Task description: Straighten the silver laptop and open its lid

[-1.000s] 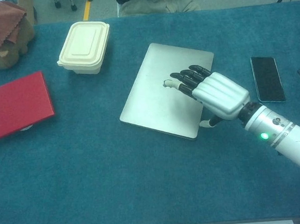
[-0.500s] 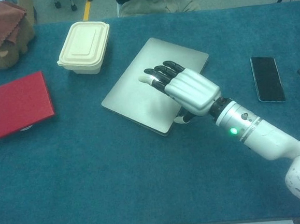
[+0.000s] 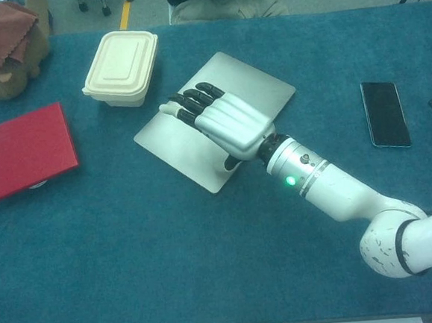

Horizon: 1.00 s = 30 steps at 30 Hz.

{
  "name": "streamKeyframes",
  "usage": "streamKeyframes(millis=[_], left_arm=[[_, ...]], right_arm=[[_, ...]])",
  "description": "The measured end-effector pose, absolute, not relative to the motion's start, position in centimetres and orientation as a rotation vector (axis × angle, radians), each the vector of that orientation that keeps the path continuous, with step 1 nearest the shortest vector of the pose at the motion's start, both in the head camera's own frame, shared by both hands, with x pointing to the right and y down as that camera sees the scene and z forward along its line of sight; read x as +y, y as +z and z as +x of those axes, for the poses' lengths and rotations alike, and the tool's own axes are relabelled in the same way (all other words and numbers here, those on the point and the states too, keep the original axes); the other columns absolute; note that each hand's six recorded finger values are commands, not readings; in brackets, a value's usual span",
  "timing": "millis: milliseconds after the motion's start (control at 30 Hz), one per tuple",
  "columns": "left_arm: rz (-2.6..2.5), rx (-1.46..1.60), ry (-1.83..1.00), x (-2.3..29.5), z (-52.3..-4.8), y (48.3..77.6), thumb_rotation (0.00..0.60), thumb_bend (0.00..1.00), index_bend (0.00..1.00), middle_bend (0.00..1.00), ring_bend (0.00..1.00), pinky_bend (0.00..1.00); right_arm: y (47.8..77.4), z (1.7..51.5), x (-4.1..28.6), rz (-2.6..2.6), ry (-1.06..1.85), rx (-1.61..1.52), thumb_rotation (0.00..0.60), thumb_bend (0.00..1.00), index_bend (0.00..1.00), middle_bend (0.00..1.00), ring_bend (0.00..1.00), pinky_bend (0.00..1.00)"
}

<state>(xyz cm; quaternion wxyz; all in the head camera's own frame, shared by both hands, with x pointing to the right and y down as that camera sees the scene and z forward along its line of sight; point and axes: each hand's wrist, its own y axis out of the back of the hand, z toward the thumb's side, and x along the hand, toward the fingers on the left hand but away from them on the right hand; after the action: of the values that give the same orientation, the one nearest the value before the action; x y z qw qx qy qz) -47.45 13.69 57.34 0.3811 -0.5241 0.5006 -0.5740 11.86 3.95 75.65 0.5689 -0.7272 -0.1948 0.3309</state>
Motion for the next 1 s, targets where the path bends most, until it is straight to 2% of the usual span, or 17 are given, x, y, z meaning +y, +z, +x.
streamKeyframes(millis=[167,233,333,500,700,833,1000], left_arm=[[-1.342,1.259,-1.449,13.4,-47.0,57.0,0.600,0.14,0.01,0.00,0.00,0.00],[-1.348,1.250,-1.437,13.1,-46.7,56.9,0.600,0.14,0.01,0.00,0.00,0.00],[-1.361,1.235,-1.419,12.9,-46.1,56.8,0.600,0.14,0.01,0.00,0.00,0.00],[-1.370,1.223,-1.413,12.8,-45.6,56.8,0.600,0.14,0.01,0.00,0.00,0.00],[-1.361,1.236,-1.420,13.0,-45.8,56.6,0.600,0.14,0.01,0.00,0.00,0.00],[-1.355,1.249,-1.428,13.1,-46.2,56.5,0.600,0.14,0.01,0.00,0.00,0.00],[-1.346,1.268,-1.439,13.4,-46.7,56.3,0.600,0.14,0.01,0.00,0.00,0.00]], right_arm=[[74.5,12.2,3.5,-1.786,0.799,-0.494,0.600,0.10,0.00,0.01,0.00,0.02],[73.8,12.8,2.8,-1.822,0.821,-0.515,0.600,0.14,0.00,0.03,0.00,0.02],[72.8,13.9,1.2,-1.868,0.859,-0.554,0.600,0.33,0.00,0.09,0.00,0.02],[71.4,14.7,-1.6,-1.887,0.887,-0.580,0.600,0.62,0.00,0.10,0.00,0.03],[71.3,13.8,-3.4,-1.903,0.909,-0.535,0.600,0.88,0.00,0.16,0.00,0.03],[71.9,12.9,-4.9,-1.898,0.936,-0.513,0.600,0.99,0.00,0.18,0.01,0.04],[72.5,11.6,-6.4,-1.862,0.956,-0.483,0.600,1.00,0.00,0.21,0.01,0.04]])
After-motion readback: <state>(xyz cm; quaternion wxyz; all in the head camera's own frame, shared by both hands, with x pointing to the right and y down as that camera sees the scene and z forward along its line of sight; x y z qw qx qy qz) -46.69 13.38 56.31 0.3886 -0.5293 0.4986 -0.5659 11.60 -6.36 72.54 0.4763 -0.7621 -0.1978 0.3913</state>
